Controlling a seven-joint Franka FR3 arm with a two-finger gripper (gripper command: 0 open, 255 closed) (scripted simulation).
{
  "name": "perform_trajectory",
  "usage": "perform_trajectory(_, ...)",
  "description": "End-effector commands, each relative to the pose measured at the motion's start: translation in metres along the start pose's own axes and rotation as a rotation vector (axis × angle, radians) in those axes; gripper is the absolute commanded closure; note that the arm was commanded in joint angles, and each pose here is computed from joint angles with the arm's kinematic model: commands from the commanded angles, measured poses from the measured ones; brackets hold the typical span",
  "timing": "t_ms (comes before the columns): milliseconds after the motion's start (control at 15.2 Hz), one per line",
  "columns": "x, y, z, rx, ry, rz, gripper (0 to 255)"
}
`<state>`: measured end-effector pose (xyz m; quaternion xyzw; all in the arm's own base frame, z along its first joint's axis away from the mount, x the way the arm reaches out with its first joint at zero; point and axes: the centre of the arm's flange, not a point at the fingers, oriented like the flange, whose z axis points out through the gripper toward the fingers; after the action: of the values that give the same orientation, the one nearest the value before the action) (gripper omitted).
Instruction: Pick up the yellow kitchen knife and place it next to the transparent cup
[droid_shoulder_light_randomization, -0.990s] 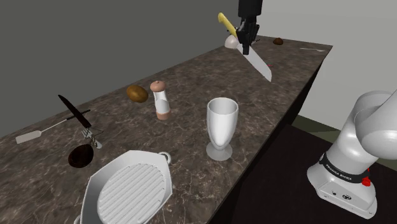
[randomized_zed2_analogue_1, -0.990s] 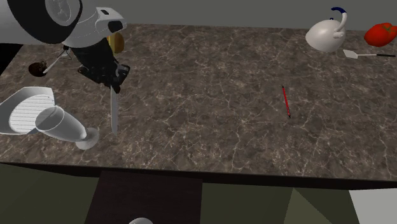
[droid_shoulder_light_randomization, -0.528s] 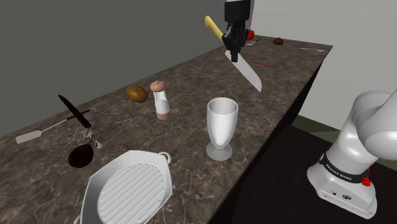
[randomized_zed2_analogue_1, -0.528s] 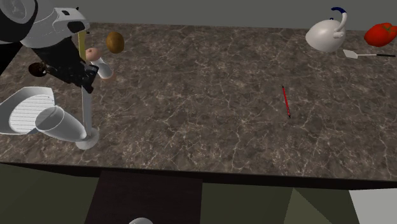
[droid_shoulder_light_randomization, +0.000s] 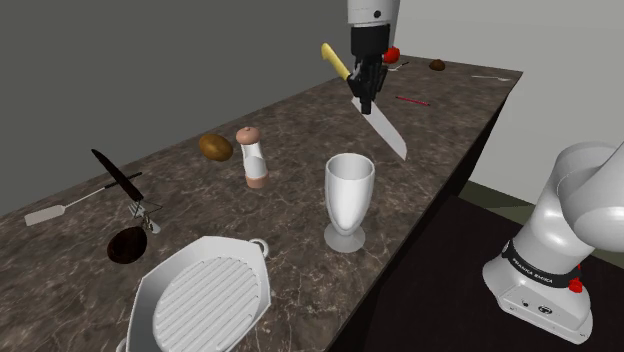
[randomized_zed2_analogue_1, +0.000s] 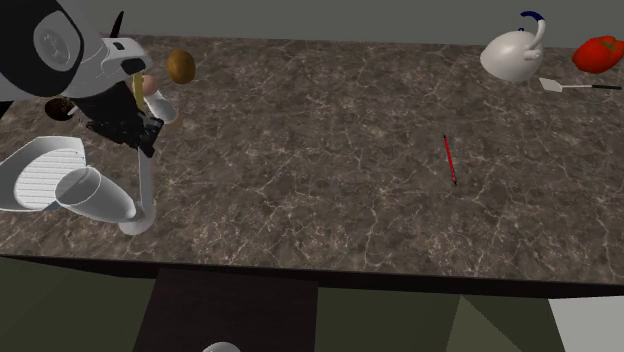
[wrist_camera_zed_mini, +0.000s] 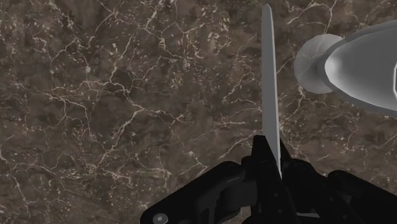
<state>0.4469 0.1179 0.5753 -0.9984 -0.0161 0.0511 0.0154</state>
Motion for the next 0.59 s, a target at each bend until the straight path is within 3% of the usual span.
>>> perform_trajectory(0,0.001,-0.001,0.011,0.000,0.000,0.000,255)
perform_trajectory(528,0.005,0.000,0.053,0.000,0.000,0.000,255)
